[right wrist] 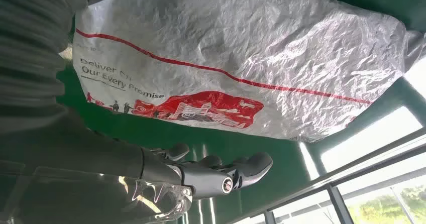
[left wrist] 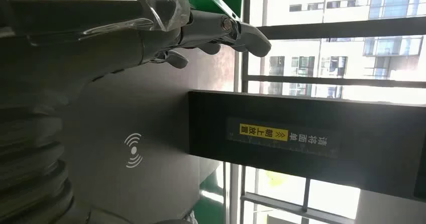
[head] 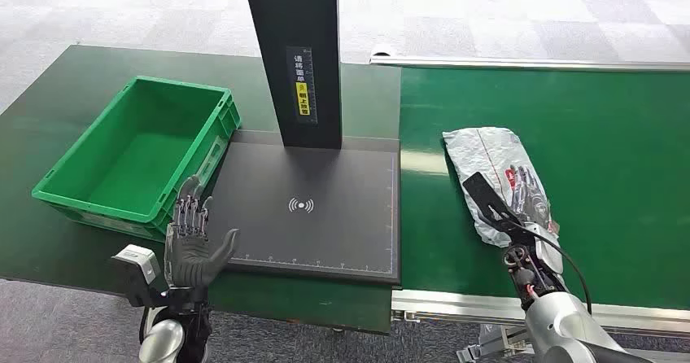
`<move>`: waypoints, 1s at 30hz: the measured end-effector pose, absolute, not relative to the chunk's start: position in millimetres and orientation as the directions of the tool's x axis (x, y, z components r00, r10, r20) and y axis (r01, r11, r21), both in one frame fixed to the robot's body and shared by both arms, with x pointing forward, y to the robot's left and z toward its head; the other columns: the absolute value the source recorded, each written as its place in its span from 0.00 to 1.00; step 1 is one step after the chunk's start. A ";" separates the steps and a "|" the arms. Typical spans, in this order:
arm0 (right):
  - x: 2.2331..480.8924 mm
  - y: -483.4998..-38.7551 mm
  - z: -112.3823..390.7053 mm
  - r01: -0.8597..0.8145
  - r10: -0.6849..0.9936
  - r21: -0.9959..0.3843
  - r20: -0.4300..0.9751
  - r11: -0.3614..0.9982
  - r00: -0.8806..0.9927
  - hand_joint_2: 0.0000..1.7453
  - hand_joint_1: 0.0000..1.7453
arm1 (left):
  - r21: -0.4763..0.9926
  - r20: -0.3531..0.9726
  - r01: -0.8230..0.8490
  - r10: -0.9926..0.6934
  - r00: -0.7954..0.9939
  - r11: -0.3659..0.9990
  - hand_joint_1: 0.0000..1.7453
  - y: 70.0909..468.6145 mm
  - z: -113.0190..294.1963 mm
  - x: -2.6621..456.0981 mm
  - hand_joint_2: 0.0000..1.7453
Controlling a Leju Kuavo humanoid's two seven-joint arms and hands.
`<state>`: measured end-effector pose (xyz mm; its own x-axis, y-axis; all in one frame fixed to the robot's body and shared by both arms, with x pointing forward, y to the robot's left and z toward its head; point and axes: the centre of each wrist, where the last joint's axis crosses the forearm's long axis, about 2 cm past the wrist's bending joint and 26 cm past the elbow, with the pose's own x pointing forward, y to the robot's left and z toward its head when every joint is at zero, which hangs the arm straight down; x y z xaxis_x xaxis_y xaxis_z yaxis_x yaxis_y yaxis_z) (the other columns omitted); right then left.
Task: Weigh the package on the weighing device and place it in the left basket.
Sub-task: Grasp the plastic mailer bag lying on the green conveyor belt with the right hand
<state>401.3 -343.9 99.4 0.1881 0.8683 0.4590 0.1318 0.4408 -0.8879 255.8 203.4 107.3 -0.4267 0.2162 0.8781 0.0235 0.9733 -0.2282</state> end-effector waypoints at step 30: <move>415.1 -258.4 114.5 0.023 0.821 -0.828 0.559 0.561 0.117 1.00 0.00 | -0.236 0.865 0.036 0.227 -0.448 0.971 0.00 197.8 110.9 265.2 1.00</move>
<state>415.1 -258.4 114.5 0.1168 0.8208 0.5591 0.0229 0.5606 -0.8278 265.2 197.8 110.9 -0.4480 0.2267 0.8648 0.0359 0.9711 -0.2360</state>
